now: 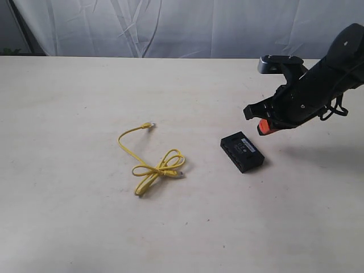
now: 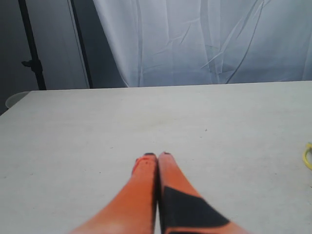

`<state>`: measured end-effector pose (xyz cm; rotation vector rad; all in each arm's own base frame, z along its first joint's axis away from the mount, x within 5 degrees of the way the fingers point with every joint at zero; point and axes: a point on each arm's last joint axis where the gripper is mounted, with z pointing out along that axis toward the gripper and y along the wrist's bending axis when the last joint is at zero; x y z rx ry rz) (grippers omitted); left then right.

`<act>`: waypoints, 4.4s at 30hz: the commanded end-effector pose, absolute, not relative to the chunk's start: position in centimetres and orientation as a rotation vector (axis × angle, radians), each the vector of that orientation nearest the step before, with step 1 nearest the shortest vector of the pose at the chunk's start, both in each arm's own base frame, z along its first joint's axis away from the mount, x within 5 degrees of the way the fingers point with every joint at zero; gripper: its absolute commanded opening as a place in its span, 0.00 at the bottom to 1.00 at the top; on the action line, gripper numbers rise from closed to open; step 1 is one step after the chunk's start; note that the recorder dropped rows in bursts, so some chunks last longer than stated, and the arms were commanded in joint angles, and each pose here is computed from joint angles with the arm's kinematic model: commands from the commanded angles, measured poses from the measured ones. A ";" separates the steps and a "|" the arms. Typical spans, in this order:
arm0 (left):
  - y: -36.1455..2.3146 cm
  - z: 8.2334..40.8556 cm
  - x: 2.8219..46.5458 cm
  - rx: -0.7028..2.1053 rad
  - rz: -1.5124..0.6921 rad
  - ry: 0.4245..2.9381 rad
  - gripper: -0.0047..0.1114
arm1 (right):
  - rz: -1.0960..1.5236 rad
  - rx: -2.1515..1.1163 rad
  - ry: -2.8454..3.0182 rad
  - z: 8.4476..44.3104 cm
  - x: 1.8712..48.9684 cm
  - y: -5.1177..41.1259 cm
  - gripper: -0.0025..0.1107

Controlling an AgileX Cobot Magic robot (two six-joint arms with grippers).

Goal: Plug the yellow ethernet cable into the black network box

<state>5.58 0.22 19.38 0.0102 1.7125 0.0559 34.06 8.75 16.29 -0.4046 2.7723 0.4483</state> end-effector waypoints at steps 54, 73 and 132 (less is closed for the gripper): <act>0.2 29.4 9.0 0.016 0.056 1.611 0.04 | 0.441 -0.384 2.751 16.4 34.3 8.6 0.02; -0.6 28.6 18.1 0.105 -0.070 2.333 0.04 | 0.441 -0.380 2.750 16.4 34.3 8.6 0.02; -23.7 17.7 42.5 1.101 -0.028 2.795 0.04 | 0.732 -0.113 2.662 17.4 35.3 6.9 0.02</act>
